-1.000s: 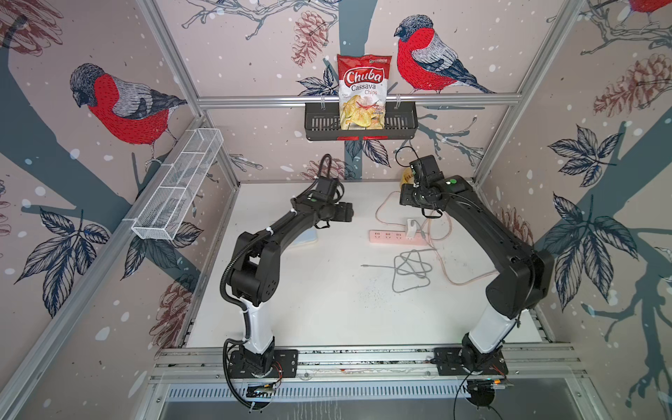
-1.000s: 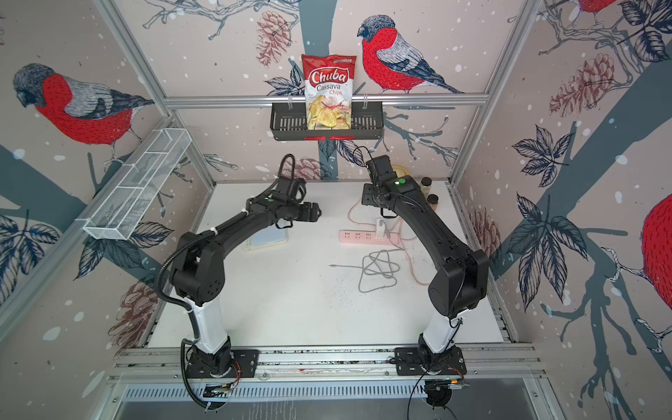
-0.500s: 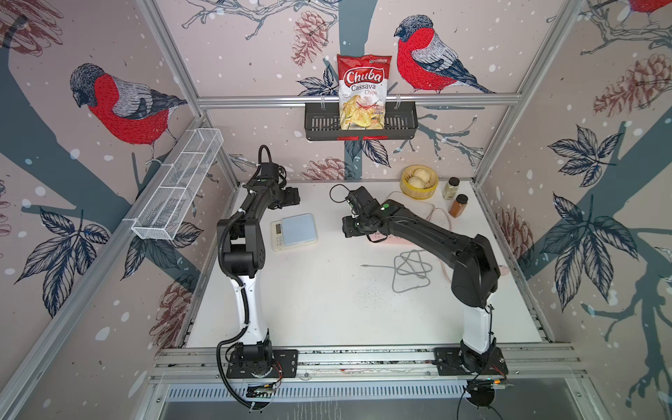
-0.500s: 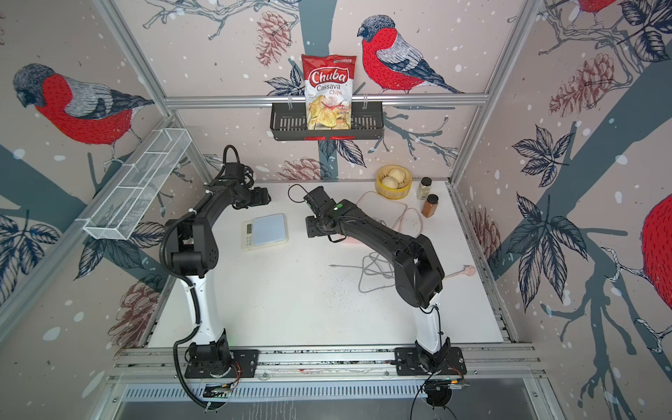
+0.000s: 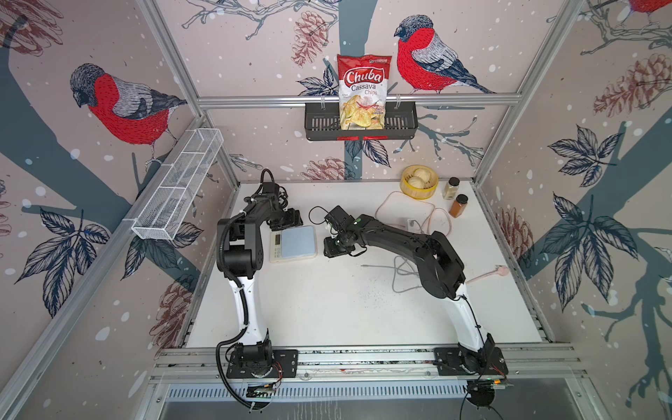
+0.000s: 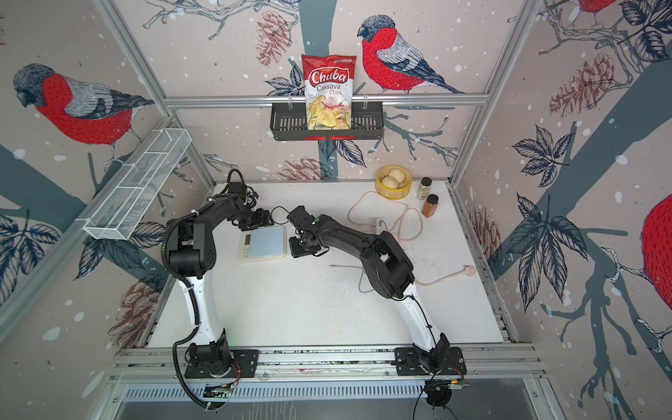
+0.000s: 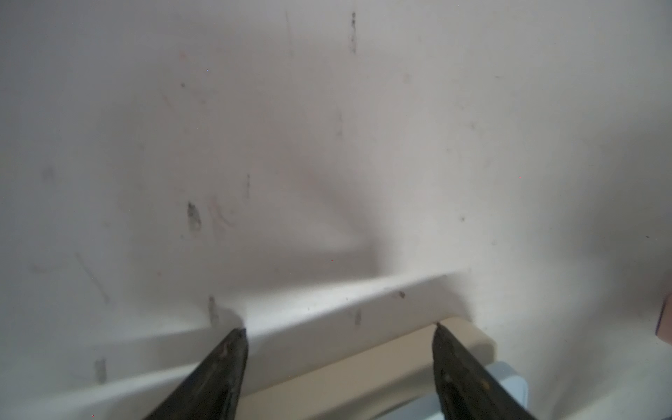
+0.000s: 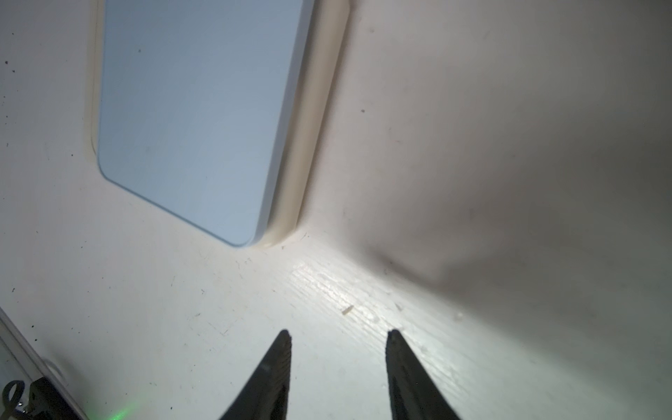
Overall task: Charge the electronic scale
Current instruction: Move the electronic scale to the center of the board, then adjust the electronic scale at the center of the board.
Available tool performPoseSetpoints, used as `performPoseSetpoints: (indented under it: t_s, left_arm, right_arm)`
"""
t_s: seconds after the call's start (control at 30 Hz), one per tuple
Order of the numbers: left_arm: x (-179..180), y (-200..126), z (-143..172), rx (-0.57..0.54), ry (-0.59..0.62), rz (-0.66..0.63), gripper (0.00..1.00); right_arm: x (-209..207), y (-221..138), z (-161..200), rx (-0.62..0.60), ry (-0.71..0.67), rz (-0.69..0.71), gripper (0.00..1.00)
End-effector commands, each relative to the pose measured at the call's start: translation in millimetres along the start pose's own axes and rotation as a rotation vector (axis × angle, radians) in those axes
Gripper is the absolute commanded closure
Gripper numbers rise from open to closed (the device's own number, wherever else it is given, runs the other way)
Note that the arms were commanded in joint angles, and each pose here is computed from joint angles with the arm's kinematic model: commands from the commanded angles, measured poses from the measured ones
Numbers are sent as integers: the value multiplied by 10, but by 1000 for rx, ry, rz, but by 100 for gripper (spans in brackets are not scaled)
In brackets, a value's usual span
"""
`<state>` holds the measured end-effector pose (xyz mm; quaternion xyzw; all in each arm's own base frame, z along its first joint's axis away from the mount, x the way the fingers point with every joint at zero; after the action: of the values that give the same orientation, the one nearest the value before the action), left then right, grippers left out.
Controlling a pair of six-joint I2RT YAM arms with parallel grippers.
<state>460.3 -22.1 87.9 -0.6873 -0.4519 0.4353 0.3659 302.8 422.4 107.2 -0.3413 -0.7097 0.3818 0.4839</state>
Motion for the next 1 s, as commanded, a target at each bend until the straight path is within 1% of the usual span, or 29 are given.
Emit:
performPoseSetpoints:
  t_s: [0.0, 0.1, 0.17, 0.23, 0.33, 0.5, 0.63, 0.7, 0.77, 0.87, 0.97]
  left_arm:
    - [-90, -48, 245, 10, -57, 39, 21]
    - [-146, -85, 531, 28, -91, 42, 21]
    - [-162, -116, 649, 36, -94, 30, 21]
    - [-169, -134, 726, 48, -91, 23, 21]
    - [-178, -143, 799, 68, -92, 21, 21]
    - [-176, -160, 887, 81, -108, 0, 21]
    - [-183, -187, 952, 90, -120, 7, 22]
    - [-168, -195, 996, 99, -133, 13, 22]
    - [-155, -200, 1046, 109, -146, 18, 23]
    - [-152, -217, 1129, 114, -164, 32, 23]
    - [-201, -234, 1202, 105, -199, 71, 23]
  right_arm:
    - [69, 68, 23, 40, 18, -67, 56]
    - [23, 37, 15, 39, 44, -64, 57]
    - [3, -76, 20, 13, 32, -55, 58]
    - [25, -212, 64, -23, -18, -44, 60]
    - [100, -269, 307, -24, -125, -24, 64]
    - [440, -15, 861, 92, -303, -62, 66]
    - [674, 216, 980, 145, -391, -95, 67]
    - [707, 311, 912, 138, -378, -95, 69]
    - [645, 375, 732, 111, -312, -75, 72]
    - [402, 394, 413, 82, -150, -66, 73]
    - [69, 313, 78, 51, 6, -84, 73]
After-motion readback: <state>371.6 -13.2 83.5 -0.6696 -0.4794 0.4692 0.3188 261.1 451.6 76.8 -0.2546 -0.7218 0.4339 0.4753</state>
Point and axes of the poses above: each gripper's point midway between its finger pads, its own y axis out along the fingers, its own x axis along the line the jaws close on, z = x × y, the point moved 6 cm from there along -y, back along the fingers, and after that the axes turned 13 degrees about y, right-handed, at the moved point
